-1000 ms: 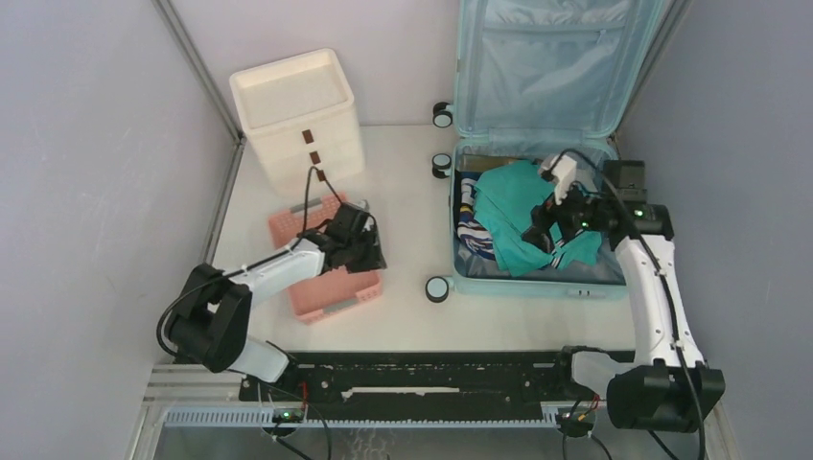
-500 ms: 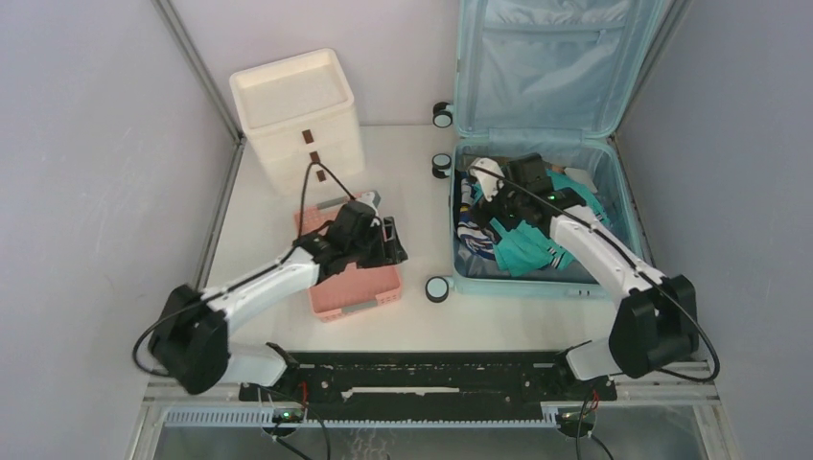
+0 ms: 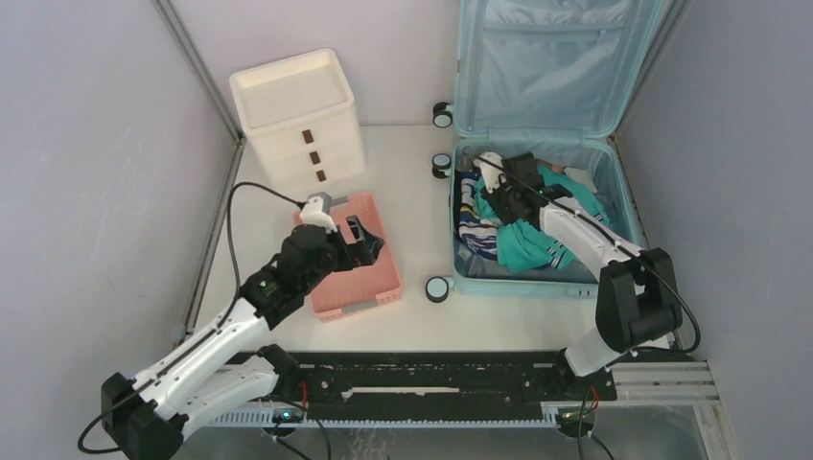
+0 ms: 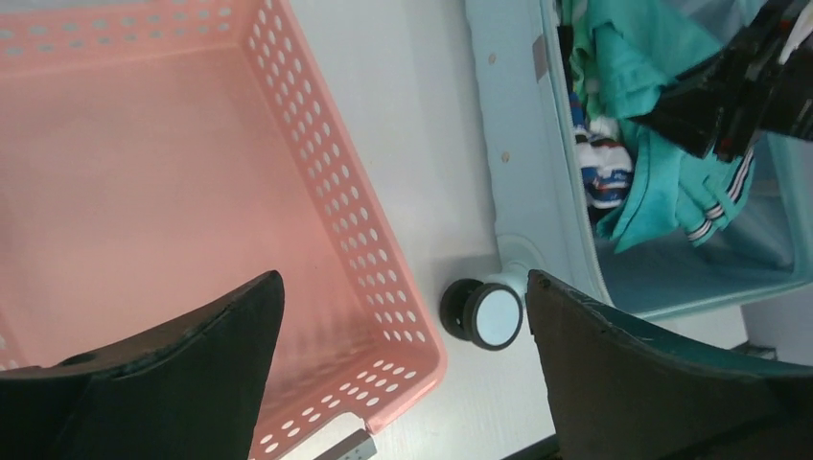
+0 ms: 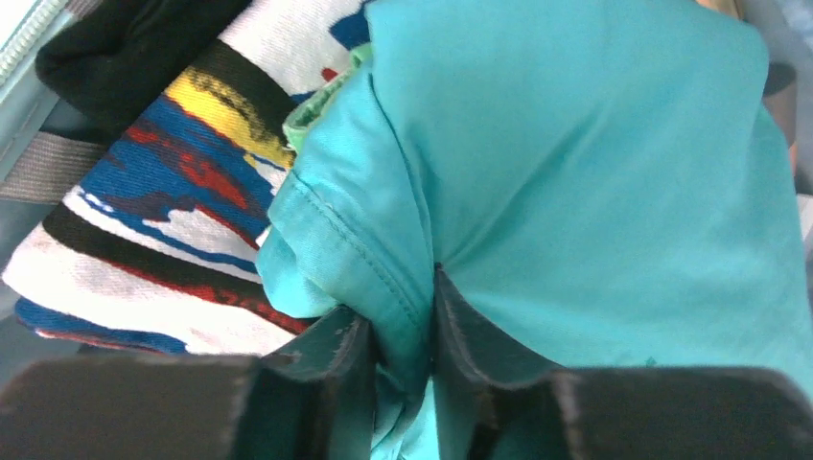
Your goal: Open, take out, and arrange the luggage
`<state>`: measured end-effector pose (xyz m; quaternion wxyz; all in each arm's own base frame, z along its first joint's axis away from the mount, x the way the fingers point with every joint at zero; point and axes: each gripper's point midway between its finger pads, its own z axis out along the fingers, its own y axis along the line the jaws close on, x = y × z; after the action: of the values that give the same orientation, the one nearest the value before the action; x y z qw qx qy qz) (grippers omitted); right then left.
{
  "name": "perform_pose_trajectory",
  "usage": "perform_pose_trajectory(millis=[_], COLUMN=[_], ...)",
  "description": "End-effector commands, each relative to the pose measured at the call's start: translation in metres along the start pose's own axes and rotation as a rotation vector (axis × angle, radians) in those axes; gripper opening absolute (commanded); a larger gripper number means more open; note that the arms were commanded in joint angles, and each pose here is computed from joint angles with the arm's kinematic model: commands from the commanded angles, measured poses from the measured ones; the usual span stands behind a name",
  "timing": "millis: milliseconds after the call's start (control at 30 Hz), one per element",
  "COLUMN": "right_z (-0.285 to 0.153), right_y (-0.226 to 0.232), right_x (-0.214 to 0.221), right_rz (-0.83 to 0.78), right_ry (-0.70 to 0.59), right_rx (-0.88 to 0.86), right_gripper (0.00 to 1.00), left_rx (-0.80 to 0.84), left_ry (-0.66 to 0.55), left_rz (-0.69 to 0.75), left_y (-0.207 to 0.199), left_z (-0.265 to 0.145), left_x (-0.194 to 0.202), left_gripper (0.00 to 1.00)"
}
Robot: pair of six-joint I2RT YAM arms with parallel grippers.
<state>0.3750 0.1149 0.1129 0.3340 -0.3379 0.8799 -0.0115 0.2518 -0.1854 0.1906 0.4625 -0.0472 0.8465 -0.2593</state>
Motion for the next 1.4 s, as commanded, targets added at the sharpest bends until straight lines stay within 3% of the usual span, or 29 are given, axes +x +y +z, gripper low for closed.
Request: perform_pose_trajectory(millis=[0, 167, 233, 433, 633, 900, 1067, 1367], right_z=[-0.026, -0.066, -0.078, -0.127, -0.179, -0.209, -0.212, -0.211], right_y=[0.008, 0.014, 0.012, 0.014, 0.035, 0.05, 0.059, 0.07], right_x=[-0.017, -0.031, -0.032, -0.039, -0.043, -0.045, -0.041, -0.03], right_rz=[0.082, 0.084, 0.072, 0.014, -0.166, -0.322, -0.377, -0.5], right_ry=[-0.108, -0.242, -0.275, -0.428, -0.602, -0.762, -0.786, -0.8], right_rx=[-0.12, -0.243, -0.262, -0.351, -0.443, -0.52, -0.555, -0.548], right_gripper=[0.22, 0.13, 0.0, 0.0, 0.0, 0.0, 0.0, 0.0], left_rx=[0.047, 0.266, 0.336, 0.494, 0.574, 0.609, 0.63, 0.625], left_ry=[-0.214, -0.311, -0.3, -0.153, -0.098, 0.028, 0.117, 0.142], left_rz=[-0.12, -0.202, -0.229, -0.367, -0.513, -0.783, -0.8, -0.803], left_y=[-0.005, -0.042, -0.059, -0.114, -0.155, -0.198, -0.23, -0.247], left_z=[-0.013, -0.027, -0.027, -0.001, 0.023, 0.055, 0.07, 0.086], left_x=[-0.036, -0.064, -0.07, -0.071, -0.081, -0.071, -0.055, -0.048], left_gripper=[1.0, 0.98, 0.96, 0.93, 0.95, 0.98, 1.0, 1.0])
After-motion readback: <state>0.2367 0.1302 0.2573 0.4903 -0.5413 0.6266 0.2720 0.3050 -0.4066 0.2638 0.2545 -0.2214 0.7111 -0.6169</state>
